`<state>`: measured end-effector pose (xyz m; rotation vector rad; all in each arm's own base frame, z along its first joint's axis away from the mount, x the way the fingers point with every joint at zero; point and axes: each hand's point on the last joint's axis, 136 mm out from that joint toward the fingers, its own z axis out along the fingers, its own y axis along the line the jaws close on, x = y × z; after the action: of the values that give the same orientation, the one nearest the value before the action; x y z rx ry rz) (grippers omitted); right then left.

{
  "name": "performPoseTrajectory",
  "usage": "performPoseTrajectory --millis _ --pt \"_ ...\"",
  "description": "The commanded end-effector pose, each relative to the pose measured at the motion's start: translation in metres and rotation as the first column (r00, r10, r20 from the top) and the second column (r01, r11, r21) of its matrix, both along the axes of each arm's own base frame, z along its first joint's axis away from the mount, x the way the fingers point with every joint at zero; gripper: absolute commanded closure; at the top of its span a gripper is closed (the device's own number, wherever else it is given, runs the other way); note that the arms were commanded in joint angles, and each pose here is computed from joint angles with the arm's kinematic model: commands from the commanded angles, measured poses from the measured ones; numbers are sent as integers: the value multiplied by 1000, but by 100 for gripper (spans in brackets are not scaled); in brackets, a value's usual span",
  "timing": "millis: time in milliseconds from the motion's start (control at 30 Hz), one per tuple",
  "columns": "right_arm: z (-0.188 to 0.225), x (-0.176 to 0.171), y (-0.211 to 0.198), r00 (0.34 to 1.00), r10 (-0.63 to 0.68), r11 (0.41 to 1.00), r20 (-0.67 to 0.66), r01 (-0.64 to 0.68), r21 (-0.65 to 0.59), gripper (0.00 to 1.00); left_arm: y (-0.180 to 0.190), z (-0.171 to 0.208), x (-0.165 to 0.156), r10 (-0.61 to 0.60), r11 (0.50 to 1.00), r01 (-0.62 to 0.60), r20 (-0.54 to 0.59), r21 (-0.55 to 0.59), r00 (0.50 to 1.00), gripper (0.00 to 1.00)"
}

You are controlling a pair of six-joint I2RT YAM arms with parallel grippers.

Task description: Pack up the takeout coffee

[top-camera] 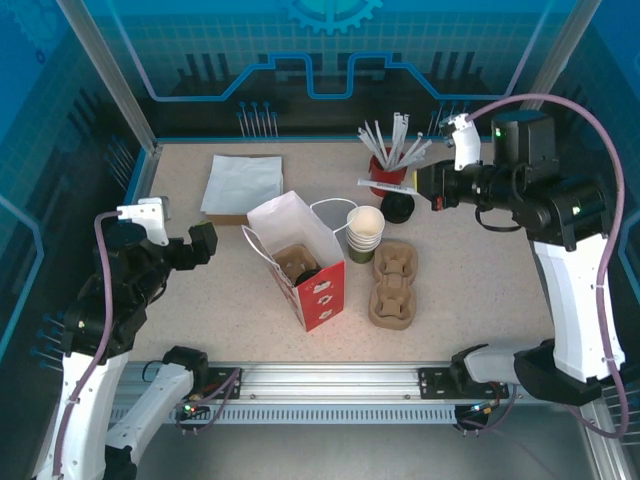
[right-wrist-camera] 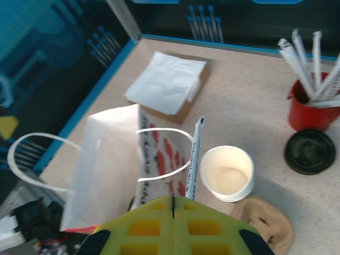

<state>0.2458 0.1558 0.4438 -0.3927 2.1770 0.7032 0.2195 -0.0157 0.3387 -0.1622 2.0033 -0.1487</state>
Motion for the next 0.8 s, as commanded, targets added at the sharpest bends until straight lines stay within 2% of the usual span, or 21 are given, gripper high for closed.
performPoseTrajectory --millis 0,100,300,767 --pt "2 -24 24 992 110 990 -61 -105 93 97 -3 1 4 -4 1000 4 16 -30 1000 1" --pt "1 -33 43 981 179 980 -72 -171 103 97 -4 1 4 -7 999 7 15 -34 1000 1" --pt "-14 -33 79 964 248 969 -99 -246 34 97 -4 1 2 -7 999 7 12 -38 1000 1" --pt "-62 -11 150 931 321 929 -175 -346 -134 97 -3 -1 0 -6 999 7 14 -36 1000 1"
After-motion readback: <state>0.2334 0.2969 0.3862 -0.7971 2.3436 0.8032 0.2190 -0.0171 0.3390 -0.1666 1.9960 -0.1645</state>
